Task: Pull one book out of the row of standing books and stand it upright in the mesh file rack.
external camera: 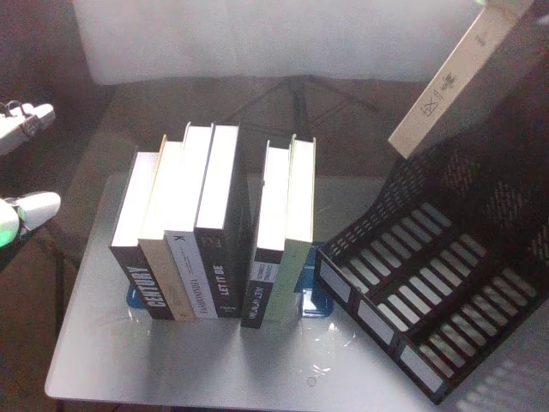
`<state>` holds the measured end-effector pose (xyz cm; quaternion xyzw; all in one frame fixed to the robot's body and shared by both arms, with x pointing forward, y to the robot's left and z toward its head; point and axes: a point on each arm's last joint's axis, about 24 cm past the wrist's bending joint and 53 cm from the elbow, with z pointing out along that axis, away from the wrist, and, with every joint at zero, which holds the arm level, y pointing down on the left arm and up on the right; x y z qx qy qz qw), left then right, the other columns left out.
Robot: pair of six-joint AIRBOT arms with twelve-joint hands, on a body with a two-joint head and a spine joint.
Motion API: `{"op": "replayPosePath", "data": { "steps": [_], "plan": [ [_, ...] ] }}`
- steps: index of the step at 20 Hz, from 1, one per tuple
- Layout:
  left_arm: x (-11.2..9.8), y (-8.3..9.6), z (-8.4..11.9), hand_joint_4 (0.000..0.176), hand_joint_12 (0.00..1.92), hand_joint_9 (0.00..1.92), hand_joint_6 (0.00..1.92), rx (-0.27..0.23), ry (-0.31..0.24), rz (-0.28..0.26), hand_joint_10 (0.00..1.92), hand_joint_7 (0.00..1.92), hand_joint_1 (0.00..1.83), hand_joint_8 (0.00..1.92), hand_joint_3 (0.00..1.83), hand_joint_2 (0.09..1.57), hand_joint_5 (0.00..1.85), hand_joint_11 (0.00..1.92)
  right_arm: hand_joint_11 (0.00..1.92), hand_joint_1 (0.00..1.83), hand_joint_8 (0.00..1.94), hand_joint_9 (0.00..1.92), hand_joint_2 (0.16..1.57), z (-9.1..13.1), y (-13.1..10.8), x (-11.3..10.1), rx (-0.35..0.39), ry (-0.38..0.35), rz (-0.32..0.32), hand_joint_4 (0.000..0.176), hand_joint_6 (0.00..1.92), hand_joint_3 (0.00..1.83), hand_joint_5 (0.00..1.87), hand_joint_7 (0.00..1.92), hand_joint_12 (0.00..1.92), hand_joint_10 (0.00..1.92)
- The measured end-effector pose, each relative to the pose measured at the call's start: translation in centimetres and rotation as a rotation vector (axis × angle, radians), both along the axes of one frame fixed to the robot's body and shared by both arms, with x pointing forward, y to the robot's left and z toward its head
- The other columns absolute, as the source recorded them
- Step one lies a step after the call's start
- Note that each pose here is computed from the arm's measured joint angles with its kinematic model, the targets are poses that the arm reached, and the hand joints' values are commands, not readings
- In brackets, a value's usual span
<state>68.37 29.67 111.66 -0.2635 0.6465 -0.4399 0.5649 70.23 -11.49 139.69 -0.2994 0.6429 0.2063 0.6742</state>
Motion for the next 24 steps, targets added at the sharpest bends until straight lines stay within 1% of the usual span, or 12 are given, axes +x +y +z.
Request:
{"op": "replayPosePath", "data": {
  "steps": [3,8,12,14,16,17,19,20,21,22,23,24],
  "plan": [
    [0.0,0.1,0.0,0.011,0.0,0.0,0.01,-0.006,0.003,0.005,0.0,0.01,0.65,0.0,0.0,1.34,0.1,0.0,0.55,1.36,1.1,0.8,1.16,-1.2,0.3,0.3,-0.024,0.015,0.0,0.0,1.13,0.0,0.84,0.91,1.74,1.44],
    [-0.1,0.0,-0.1,0.002,0.0,0.0,0.0,-0.008,0.002,0.005,0.0,0.02,0.68,0.0,0.0,1.33,0.1,0.0,0.79,1.37,1.23,0.87,1.15,-2.2,0.6,0.4,-0.035,0.035,0.002,0.0,0.74,0.0,0.94,0.88,1.86,1.55],
    [-0.1,0.1,-0.1,0.0,0.0,0.0,0.0,-0.012,0.003,0.009,0.0,0.03,0.68,0.0,0.0,1.33,0.12,0.0,0.86,1.37,1.14,0.91,1.15,-3.3,1.6,0.4,-0.061,0.045,0.013,0.0,1.02,0.0,0.85,0.86,1.59,1.37],
    [-0.2,0.2,-0.2,0.0,0.02,0.0,0.0,-0.01,0.004,0.01,0.0,0.03,0.69,0.0,0.0,1.32,0.12,0.03,0.77,1.34,1.31,0.85,1.2,-4.5,3.0,0.5,-0.106,0.043,0.031,0.0,1.15,0.01,0.74,0.77,1.73,1.51],
    [-0.3,0.4,-0.5,0.0,0.02,0.0,0.0,-0.006,0.011,0.014,0.0,0.02,0.66,0.0,0.0,1.33,0.11,0.02,1.03,1.23,1.54,0.98,1.25,-5.5,4.0,0.6,-0.145,0.041,0.044,0.0,1.2,0.01,0.68,0.79,1.84,1.61],
    [-0.3,0.5,-0.6,0.0,0.01,0.0,0.0,-0.009,0.014,0.018,0.0,0.02,0.69,0.0,0.0,1.32,0.12,0.0,0.91,1.13,1.57,0.85,1.3,-5.7,4.7,0.6,-0.157,0.04,0.054,0.0,1.45,0.01,0.59,0.73,1.83,1.53],
    [-0.3,0.6,-0.5,0.0,0.01,0.0,0.0,-0.012,0.012,0.021,0.0,0.02,0.69,0.0,0.0,1.32,0.12,0.0,0.88,1.29,1.47,0.81,1.26,-5.7,4.7,1.1,-0.158,0.034,0.046,0.0,1.34,0.0,0.6,0.72,1.78,1.57],
    [-0.3,0.7,-0.5,0.0,0.02,0.0,0.0,-0.012,0.013,0.022,0.0,0.03,0.7,0.0,0.0,1.32,0.12,0.01,0.97,1.2,1.69,0.82,1.29,-5.8,4.7,1.3,-0.158,0.033,0.039,0.0,1.32,0.01,0.61,0.71,1.89,1.8],
    [-0.4,0.7,-0.6,0.0,0.03,0.0,0.0,-0.011,0.014,0.022,0.0,0.03,0.7,0.0,0.0,1.32,0.12,0.01,0.88,1.31,1.54,0.77,1.27,-6.0,4.6,1.5,-0.162,0.034,0.035,0.0,1.26,0.0,0.63,0.69,1.92,1.71],
    [-0.5,0.6,-0.7,0.0,0.08,0.0,0.0,-0.018,0.018,0.023,0.0,0.03,0.68,0.0,0.0,1.32,0.11,0.0,0.59,1.13,1.81,0.47,1.36,-6.1,4.5,1.7,-0.17,0.034,0.032,0.0,1.48,0.02,0.56,0.55,1.92,1.88],
    [-0.6,0.6,-0.7,0.0,0.09,0.0,0.0,-0.016,0.019,0.02,0.0,0.04,0.7,0.0,0.0,1.32,0.12,0.0,0.65,1.11,1.56,0.61,1.31,-6.4,4.3,1.8,-0.183,0.033,0.027,0.0,1.5,0.0,0.64,0.65,1.79,1.53],
    [-0.6,0.6,-0.7,0.0,0.1,0.0,0.01,-0.016,0.016,0.019,0.0,0.04,0.7,0.0,0.0,1.32,0.13,0.0,0.59,1.28,1.44,0.65,1.28,-6.4,4.1,2.0,-0.187,0.031,0.022,0.0,1.42,0.0,0.68,0.65,1.73,1.6]
  ]
}}
